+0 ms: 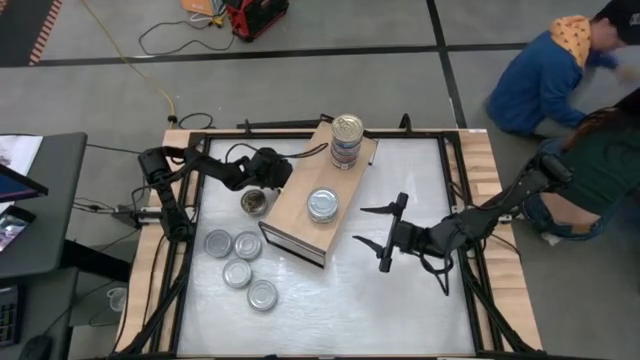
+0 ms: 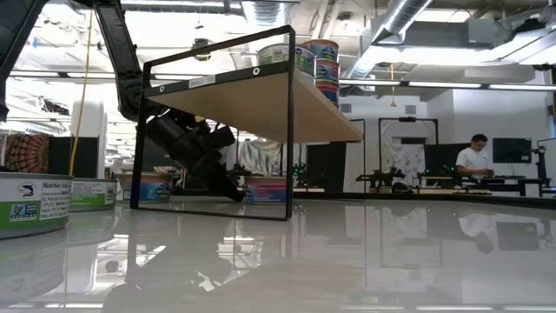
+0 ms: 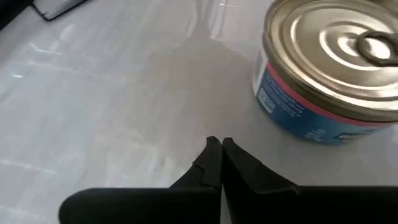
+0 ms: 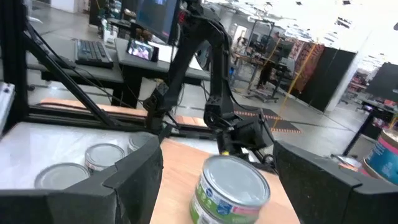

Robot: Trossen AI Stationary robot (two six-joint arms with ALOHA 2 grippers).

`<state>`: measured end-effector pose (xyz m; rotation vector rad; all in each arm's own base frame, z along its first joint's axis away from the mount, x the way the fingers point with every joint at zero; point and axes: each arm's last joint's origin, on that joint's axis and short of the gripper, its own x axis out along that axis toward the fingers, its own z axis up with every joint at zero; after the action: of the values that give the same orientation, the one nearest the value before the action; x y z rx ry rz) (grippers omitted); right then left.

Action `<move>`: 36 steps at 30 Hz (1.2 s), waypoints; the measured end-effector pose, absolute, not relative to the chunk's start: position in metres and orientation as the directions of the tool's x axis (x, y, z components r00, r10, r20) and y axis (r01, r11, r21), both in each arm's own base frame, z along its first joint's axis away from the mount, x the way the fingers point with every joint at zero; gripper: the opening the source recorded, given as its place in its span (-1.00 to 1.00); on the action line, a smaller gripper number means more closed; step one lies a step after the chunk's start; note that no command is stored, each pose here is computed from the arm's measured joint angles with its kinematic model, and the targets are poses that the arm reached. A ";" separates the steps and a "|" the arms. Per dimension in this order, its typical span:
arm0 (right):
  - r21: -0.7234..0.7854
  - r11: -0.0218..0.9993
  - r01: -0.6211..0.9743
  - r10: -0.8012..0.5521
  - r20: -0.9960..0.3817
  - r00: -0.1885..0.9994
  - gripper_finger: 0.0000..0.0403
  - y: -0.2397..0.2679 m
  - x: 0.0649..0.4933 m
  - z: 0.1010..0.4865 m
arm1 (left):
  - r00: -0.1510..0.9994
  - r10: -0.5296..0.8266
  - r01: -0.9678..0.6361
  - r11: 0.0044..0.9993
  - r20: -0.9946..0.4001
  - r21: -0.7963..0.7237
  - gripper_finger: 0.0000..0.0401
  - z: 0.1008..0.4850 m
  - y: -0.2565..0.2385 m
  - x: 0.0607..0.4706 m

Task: Stack canned seafood by type on shelf
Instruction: Adjust the blue tuna can

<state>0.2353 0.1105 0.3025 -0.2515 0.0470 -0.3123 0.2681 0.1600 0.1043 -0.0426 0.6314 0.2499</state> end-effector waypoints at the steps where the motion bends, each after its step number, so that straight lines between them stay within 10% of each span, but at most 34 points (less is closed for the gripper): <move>1: -0.256 0.915 0.313 -0.328 -0.018 0.945 0.63 0.109 0.235 0.301 | 0.766 0.245 -0.267 0.962 -0.595 0.053 -1.00 0.104 0.160 0.268; 18: -0.070 0.878 0.473 -0.468 -0.328 0.821 0.63 0.079 0.239 0.254 | 0.604 0.624 -0.600 0.765 -0.496 0.232 -1.00 0.160 0.162 0.210; 36: -0.001 0.770 0.638 -0.570 -0.453 0.686 0.63 0.030 0.293 0.111 | 0.797 0.578 -0.581 0.813 -0.174 0.035 -1.00 0.200 0.109 0.159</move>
<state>0.2933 0.0297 0.1113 0.1616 0.4513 -0.6797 0.1588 0.1088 0.1995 -0.0203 0.1805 0.6223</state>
